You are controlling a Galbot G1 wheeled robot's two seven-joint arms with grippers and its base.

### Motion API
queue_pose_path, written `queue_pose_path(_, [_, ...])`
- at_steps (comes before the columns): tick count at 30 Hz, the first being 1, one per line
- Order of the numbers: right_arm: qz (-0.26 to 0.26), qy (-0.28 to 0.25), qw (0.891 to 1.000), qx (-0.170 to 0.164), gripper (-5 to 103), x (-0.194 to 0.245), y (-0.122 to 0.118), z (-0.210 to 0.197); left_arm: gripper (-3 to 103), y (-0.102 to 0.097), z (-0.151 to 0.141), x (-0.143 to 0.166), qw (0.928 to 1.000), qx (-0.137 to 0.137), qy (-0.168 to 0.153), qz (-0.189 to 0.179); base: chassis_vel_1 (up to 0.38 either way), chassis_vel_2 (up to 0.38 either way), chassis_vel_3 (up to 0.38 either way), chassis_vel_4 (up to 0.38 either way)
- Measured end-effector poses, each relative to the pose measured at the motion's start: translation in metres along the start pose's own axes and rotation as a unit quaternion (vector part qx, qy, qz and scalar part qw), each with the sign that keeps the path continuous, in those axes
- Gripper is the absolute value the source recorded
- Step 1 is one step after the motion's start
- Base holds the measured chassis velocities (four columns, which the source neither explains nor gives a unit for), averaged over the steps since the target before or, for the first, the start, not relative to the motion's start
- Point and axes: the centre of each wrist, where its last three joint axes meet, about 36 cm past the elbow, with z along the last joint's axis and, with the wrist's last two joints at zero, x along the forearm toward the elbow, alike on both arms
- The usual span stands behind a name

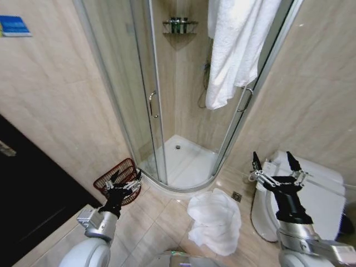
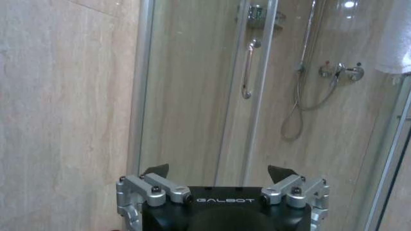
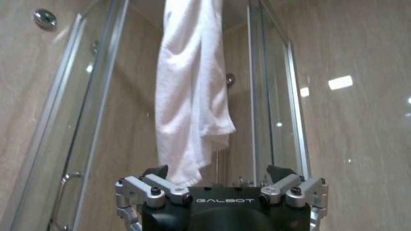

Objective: Discard the used towel into the hamper.

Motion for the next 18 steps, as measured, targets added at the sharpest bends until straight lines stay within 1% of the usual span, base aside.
queue_pose_path(3, [0.0, -0.004, 1.0, 0.001, 100, 0.0, 0.0, 0.0, 100, 0.0, 0.0, 0.0, 1.0, 0.0, 0.0, 0.0, 0.062, 0.087, -0.122, -0.025])
queue_pose_path(9, [-0.002, -0.011, 1.0, 0.005, 100, -0.002, -0.003, -0.001, 100, 0.0, 0.0, 0.0, 1.0, 0.0, 0.0, 0.0, 0.011, 0.019, -0.014, -0.019])
queue_pose_path(12, [-0.004, -0.023, 1.0, 0.013, 100, -0.01, -0.012, -0.005, 100, 0.0, 0.0, 0.0, 1.0, 0.0, 0.0, 0.0, 0.0, 0.0, 0.0, 0.0])
queue_pose_path(14, [-0.005, -0.025, 1.0, 0.014, 100, -0.011, -0.014, -0.006, 100, 0.0, 0.0, 0.0, 1.0, 0.0, 0.0, 0.0, 0.0, 0.0, 0.0, 0.0])
queue_pose_path(16, [-0.004, -0.036, 0.999, 0.019, 100, -0.02, -0.023, -0.01, 100, 0.0, 0.0, 0.0, 1.0, 0.0, 0.0, 0.0, 0.0, 0.0, 0.0, 0.0])
queue_pose_path(18, [-0.004, -0.036, 0.999, 0.02, 100, -0.021, -0.023, -0.011, 100, 0.0, 0.0, 0.0, 1.0, 0.0, 0.0, 0.0, 0.001, 0.026, 0.007, 0.02])
